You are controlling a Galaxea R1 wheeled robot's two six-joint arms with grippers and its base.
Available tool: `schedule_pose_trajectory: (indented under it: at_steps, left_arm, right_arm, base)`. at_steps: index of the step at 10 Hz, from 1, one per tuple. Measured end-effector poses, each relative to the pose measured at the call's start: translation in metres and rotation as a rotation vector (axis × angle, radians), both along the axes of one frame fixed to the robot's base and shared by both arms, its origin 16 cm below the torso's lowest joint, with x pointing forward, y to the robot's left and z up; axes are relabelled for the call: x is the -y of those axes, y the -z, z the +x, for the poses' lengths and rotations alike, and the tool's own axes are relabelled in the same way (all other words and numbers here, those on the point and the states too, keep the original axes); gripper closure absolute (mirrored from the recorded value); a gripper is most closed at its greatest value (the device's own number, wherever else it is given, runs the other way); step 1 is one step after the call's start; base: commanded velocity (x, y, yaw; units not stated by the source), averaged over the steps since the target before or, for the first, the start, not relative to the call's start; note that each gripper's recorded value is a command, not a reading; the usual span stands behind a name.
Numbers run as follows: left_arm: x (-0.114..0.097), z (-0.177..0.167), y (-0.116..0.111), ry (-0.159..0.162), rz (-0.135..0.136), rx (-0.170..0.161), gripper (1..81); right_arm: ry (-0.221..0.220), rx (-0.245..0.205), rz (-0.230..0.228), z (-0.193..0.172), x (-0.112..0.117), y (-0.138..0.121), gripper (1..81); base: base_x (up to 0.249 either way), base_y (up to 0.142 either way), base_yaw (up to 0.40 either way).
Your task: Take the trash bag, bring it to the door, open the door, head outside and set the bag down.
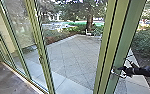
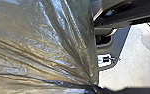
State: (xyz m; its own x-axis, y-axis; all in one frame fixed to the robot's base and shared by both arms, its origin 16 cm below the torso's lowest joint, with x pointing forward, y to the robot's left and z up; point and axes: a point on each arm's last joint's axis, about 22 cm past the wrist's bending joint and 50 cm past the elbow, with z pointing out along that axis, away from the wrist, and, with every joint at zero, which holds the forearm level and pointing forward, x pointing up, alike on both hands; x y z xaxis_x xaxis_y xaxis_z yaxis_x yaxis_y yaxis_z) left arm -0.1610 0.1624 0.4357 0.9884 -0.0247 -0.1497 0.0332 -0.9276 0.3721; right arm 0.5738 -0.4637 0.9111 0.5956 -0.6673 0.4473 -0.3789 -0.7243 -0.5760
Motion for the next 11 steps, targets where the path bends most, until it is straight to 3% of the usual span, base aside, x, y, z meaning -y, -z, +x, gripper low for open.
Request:
schedule_pose_trajectory:
  at_steps: [2, 4, 5, 7, 8, 11]
  left_arm:
    - [0.001, 0.009, 0.002, 0.002, -0.002, 0.019, 81.1]
    - [0.002, 0.029, 0.006, 0.002, -0.002, 0.067, 81.1]
    - [0.002, 0.031, 0.006, 0.002, -0.002, 0.075, 81.1]
    - [0.003, 0.025, 0.006, 0.003, -0.004, 0.069, 81.1]
    - [0.004, 0.026, 0.006, 0.002, -0.004, 0.070, 81.1]
    - [0.004, 0.026, 0.006, 0.003, -0.004, 0.071, 81.1]
  right_arm:
    - [-0.008, 0.037, -0.028, -0.004, 0.008, -0.022, 1.0]
    - [-0.027, 0.133, -0.075, -0.007, 0.021, -0.080, 1.0]
    - [-0.029, 0.163, -0.086, -0.007, 0.025, -0.102, 1.0]
    - [-0.021, 0.161, -0.107, -0.014, 0.031, -0.123, 1.0]
    - [0.016, 0.147, -0.085, -0.018, 0.038, -0.132, 1.0]
    - [0.023, 0.127, -0.135, -0.023, 0.047, -0.141, 1.0]
  base:
    - [0.000, 0.000, 0.000]
    - [0.000, 0.000, 0.000]
    - [0.000, 0.000, 0.000]
    - [0.000, 0.000, 0.000]
    - [0.000, 0.000, 0.000]
    - [0.000, 0.000, 0.000]
